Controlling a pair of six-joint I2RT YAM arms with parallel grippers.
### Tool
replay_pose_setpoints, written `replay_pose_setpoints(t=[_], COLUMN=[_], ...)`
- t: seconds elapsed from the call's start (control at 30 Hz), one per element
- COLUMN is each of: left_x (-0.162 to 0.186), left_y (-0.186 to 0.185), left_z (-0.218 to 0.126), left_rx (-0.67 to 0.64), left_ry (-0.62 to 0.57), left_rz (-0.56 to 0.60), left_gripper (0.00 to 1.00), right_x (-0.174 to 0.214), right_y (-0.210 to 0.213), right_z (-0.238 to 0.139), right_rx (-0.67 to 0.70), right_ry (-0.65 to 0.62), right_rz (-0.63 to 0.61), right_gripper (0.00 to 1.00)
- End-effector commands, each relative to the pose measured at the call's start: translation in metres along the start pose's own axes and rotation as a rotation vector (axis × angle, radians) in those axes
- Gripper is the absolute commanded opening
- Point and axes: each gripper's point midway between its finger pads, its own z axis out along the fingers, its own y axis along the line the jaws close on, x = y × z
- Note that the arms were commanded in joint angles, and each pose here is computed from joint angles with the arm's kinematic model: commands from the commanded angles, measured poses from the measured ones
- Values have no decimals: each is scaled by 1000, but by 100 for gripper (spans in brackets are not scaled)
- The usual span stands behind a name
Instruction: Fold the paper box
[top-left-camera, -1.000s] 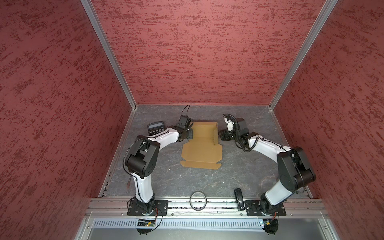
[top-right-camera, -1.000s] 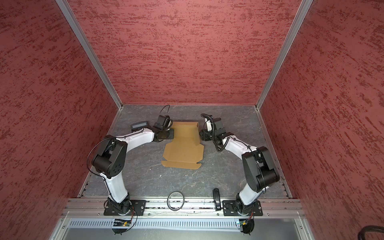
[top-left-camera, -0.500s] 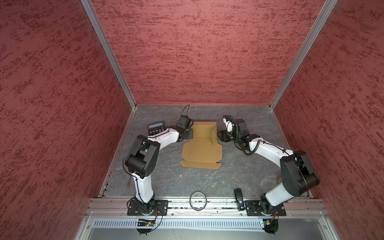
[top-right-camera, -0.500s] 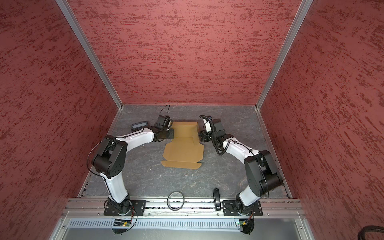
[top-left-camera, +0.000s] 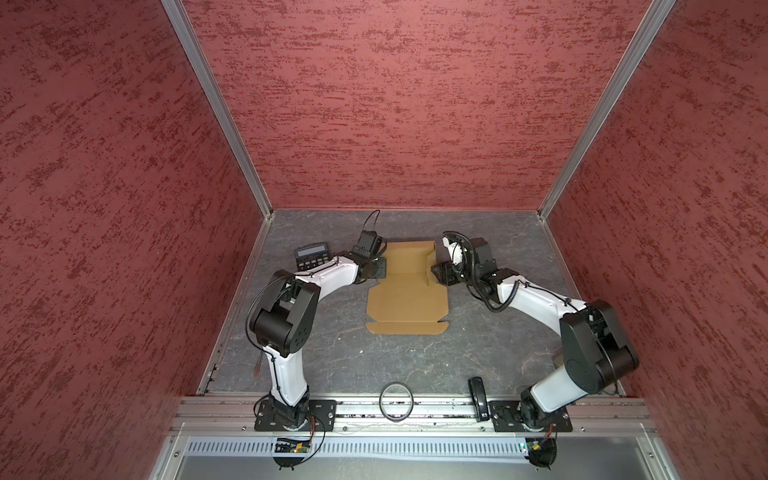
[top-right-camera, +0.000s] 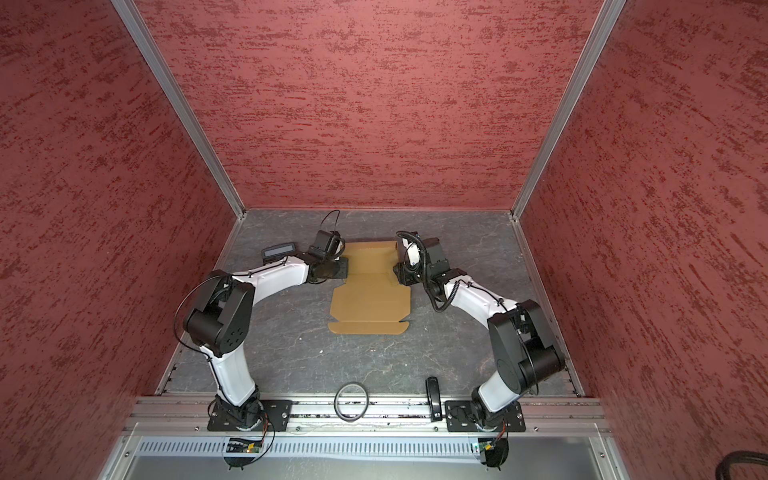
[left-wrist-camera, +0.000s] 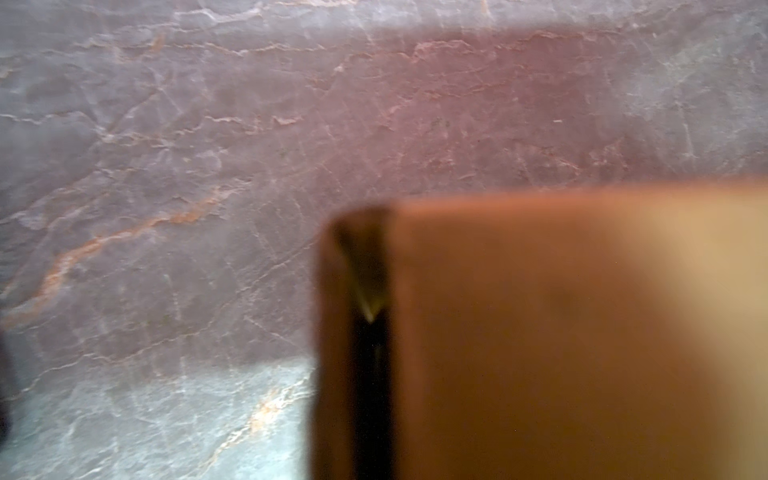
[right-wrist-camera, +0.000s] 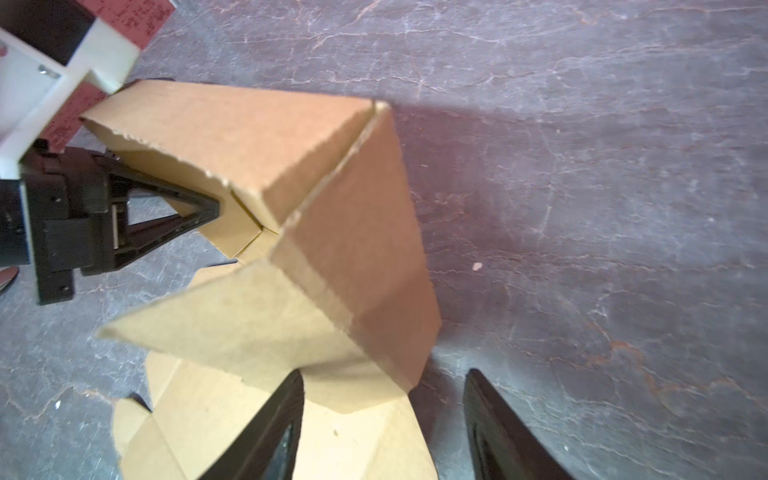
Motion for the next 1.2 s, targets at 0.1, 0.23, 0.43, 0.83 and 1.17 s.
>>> replay_pose_setpoints(t=[0.1, 0.23, 0.43, 0.83, 1.17], left_x=[-9, -10, -9, -4, 2], left_y=[-11, -13, -19, -27, -47], left_z=[-6, -9, -12, -11, -15], left_rx=[47, 62, 88, 77, 48], left_ry=[-30, -43, -50, -21, 34], left_rz=[28, 36, 57, 66, -10], left_gripper=[2, 2, 2, 2, 2], right_x=[-5, -7, -12, -22, -18], right_y=[11, 9, 2, -5, -8], right_z=[-4, 0, 10, 32, 42], right_rx=[-42, -25, 3, 43, 126], right_ry=[-27, -27, -34, -42, -26], right_rz=[-41, -48, -54, -49, -32], right_gripper=[60, 59, 59, 43, 32])
